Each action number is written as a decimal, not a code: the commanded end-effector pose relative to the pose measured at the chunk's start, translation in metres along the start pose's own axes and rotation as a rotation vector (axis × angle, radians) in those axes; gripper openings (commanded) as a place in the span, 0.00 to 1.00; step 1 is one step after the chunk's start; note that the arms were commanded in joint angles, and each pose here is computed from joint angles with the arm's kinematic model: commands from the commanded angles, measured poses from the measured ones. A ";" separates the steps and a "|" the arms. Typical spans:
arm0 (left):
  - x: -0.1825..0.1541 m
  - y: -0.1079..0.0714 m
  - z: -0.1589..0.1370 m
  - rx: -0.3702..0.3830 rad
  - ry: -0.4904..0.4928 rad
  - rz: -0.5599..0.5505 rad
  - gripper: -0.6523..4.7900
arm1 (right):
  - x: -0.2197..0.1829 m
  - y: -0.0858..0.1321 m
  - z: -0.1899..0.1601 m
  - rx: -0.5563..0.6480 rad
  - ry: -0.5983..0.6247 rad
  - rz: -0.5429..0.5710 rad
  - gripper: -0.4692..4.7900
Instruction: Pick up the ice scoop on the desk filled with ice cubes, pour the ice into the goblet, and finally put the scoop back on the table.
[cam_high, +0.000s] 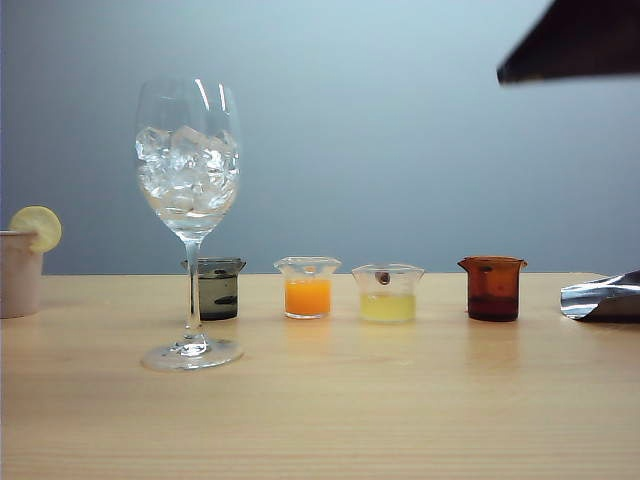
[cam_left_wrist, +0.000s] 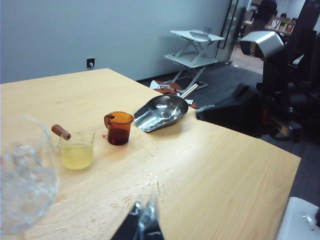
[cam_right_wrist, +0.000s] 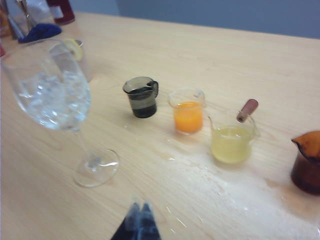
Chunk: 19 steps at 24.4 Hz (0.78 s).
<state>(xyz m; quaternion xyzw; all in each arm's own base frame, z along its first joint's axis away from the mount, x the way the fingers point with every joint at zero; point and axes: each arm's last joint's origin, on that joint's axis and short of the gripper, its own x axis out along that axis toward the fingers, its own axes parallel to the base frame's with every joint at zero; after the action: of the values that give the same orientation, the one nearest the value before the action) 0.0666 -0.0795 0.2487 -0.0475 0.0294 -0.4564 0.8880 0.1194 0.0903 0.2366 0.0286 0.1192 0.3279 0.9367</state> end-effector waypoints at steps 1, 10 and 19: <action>0.008 0.004 -0.032 -0.046 -0.054 -0.019 0.11 | 0.004 -0.004 -0.030 0.018 0.020 -0.008 0.07; 0.011 0.010 -0.090 -0.122 0.106 -0.011 0.11 | 0.002 -0.013 -0.100 0.089 0.195 -0.042 0.07; 0.009 0.011 -0.101 -0.132 0.211 0.006 0.11 | -0.002 -0.017 -0.123 0.084 0.302 -0.106 0.08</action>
<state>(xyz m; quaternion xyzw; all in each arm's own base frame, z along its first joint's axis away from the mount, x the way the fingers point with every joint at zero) 0.0718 -0.0866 0.1474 -0.0597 0.1475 -0.4525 0.8774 0.0989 0.0736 0.1180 0.0125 0.2691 0.2774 0.9222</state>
